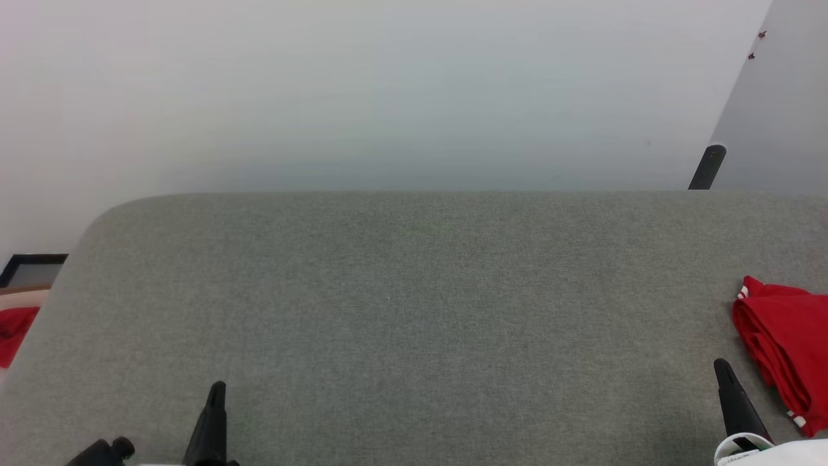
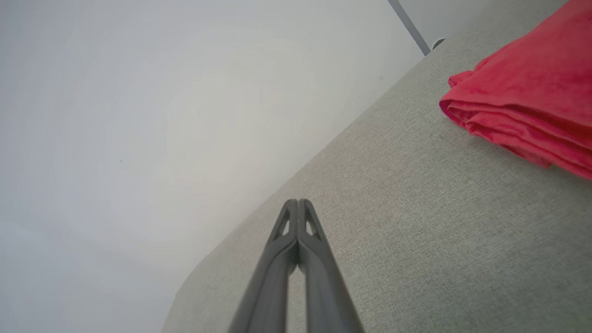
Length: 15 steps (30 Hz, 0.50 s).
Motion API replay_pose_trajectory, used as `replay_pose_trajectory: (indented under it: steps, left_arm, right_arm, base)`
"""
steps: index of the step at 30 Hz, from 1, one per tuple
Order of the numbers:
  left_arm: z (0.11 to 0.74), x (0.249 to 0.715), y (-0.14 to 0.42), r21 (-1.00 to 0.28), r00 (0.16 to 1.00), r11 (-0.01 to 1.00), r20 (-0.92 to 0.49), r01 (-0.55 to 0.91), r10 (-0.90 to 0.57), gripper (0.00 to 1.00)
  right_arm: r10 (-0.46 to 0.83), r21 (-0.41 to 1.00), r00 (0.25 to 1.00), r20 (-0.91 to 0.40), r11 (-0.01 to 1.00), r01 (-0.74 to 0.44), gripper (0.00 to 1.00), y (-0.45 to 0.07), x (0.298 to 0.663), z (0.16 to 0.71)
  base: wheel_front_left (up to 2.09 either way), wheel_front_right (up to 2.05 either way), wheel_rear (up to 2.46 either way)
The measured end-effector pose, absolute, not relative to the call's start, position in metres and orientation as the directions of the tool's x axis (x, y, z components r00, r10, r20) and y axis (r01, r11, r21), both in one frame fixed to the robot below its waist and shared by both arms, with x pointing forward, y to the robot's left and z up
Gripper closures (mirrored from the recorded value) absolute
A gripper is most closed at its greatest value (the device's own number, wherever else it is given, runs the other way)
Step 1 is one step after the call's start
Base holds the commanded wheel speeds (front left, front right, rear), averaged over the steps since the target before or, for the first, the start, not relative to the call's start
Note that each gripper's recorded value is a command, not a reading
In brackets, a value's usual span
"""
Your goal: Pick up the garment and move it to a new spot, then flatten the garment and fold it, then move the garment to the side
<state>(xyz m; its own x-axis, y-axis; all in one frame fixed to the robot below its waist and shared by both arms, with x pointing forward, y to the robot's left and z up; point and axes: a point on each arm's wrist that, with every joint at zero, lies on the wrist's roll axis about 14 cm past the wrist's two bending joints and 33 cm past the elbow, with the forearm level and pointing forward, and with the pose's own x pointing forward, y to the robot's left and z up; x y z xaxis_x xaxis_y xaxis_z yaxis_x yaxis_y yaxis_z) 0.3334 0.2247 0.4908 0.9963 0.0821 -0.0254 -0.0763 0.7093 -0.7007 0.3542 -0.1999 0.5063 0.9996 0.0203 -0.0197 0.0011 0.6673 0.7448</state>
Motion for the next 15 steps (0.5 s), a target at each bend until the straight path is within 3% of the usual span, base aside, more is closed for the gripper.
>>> replay_pose_trajectory:
  steps: [15]
  left_arm:
    - [0.492, 0.345, 0.222, -0.818, 0.996, 0.570, -0.038, -0.076, 0.078, 1.00]
  right_arm:
    - [0.018, 0.845, 1.000, -0.020, 0.535, 0.008, 1.00, -0.199, 0.362, 0.506]
  base:
    - [0.00, 0.00, 0.00]
